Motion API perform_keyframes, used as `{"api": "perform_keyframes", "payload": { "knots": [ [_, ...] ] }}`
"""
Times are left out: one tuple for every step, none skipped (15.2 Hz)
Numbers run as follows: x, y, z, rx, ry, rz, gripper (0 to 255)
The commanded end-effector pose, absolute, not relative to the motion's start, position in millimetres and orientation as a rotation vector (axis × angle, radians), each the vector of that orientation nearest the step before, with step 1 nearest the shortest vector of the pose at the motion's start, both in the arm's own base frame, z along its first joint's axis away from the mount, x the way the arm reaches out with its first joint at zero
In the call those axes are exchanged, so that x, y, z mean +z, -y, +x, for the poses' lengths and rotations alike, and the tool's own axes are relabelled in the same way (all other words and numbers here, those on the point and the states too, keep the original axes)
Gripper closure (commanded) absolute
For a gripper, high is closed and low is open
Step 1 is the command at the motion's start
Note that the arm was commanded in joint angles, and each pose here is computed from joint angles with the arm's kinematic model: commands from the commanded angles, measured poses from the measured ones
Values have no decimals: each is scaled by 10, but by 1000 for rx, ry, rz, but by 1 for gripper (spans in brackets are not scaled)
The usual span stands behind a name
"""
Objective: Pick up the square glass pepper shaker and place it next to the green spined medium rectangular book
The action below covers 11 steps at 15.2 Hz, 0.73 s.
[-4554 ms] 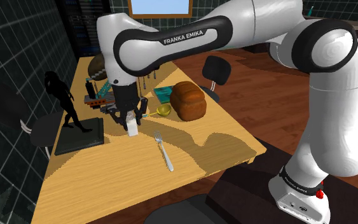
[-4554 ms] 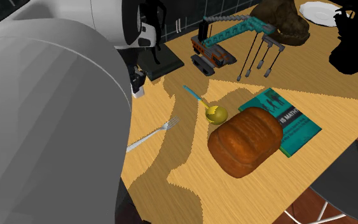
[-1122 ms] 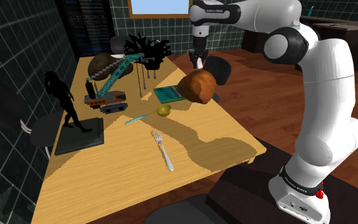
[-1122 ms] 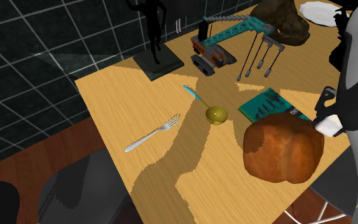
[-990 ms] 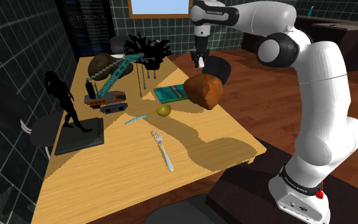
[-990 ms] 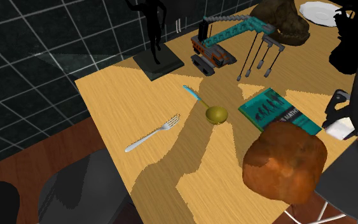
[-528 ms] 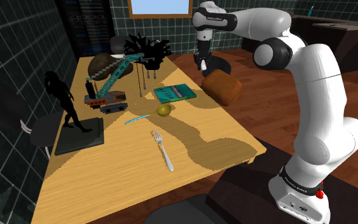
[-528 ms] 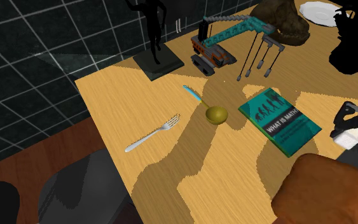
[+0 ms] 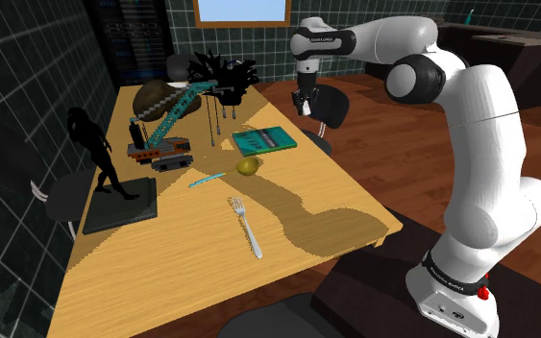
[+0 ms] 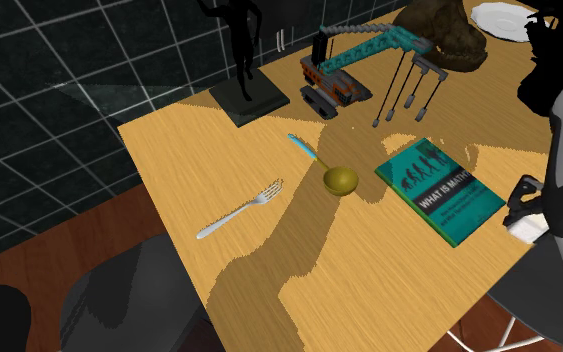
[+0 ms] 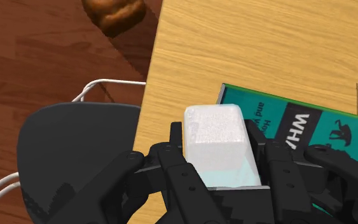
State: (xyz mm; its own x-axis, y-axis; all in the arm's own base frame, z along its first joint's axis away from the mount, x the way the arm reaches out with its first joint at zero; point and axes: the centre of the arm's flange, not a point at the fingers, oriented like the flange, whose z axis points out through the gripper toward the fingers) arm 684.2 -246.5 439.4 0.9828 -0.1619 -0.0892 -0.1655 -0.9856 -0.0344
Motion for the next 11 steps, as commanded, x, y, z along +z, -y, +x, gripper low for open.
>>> {"api": "perform_keyframes", "payload": {
  "knots": [
    [4288, 2458, 6839, 133, -255, -3087, 255],
    [4235, 2458, 6839, 133, -255, -3087, 255],
    [4182, 2458, 6839, 133, -255, -3087, 255],
    [4129, 2458, 6839, 133, -255, -3087, 255],
    [4077, 2458, 6839, 133, -255, -3087, 255],
    [4024, 2458, 6839, 133, -255, -3087, 255],
    [3971, 2458, 6839, 133, -255, -3087, 255],
    [3918, 2458, 6839, 133, -255, -3087, 255],
    [3865, 2458, 6839, 133, -255, -3087, 255],
    [3813, 2457, 6838, 133, -255, -3087, 255],
    [3760, 2457, 6838, 133, -255, -3087, 255]
  ]
}}
